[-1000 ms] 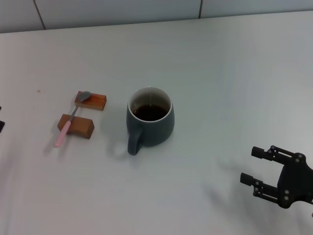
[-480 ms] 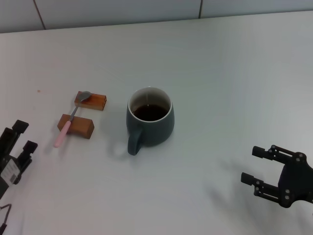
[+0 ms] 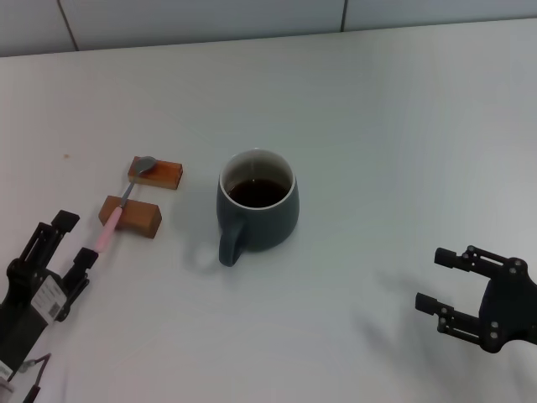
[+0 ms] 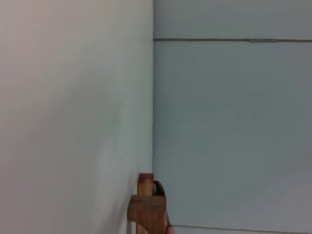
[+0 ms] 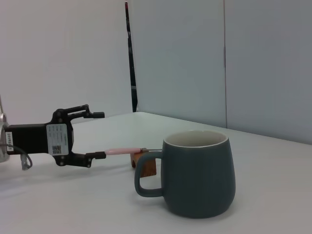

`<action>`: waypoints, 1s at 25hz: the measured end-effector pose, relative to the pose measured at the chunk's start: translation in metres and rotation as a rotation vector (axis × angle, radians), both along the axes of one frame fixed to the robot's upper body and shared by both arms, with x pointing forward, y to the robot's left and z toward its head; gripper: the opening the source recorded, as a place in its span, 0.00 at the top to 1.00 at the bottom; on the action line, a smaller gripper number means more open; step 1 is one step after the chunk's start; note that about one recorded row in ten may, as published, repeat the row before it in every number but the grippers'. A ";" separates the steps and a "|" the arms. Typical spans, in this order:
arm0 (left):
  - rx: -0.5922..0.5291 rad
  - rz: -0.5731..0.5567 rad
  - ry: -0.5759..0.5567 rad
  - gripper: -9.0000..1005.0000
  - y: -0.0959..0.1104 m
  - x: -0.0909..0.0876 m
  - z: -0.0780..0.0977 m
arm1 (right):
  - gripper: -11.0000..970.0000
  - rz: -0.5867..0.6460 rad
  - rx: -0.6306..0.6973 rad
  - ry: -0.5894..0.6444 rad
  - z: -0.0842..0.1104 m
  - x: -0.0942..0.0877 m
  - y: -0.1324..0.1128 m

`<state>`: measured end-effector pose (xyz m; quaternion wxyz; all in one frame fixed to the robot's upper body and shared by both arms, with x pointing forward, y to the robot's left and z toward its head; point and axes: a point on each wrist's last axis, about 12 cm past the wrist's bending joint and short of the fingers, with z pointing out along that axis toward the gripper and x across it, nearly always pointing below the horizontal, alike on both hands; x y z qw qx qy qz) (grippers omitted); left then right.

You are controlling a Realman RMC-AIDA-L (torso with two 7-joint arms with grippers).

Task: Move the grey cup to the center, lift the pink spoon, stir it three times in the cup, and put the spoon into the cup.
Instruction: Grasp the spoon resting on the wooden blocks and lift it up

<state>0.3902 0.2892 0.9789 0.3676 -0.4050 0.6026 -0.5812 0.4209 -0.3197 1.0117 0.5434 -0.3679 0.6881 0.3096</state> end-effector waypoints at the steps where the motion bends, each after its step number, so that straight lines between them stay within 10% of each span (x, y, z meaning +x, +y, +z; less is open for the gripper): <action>1: -0.007 -0.001 0.002 0.14 -0.001 0.000 0.000 | 0.29 0.001 0.000 -0.001 0.000 0.000 0.000; 25: -0.029 -0.024 0.064 0.14 -0.013 0.016 -0.004 | 0.29 0.017 -0.002 0.002 0.004 0.010 0.001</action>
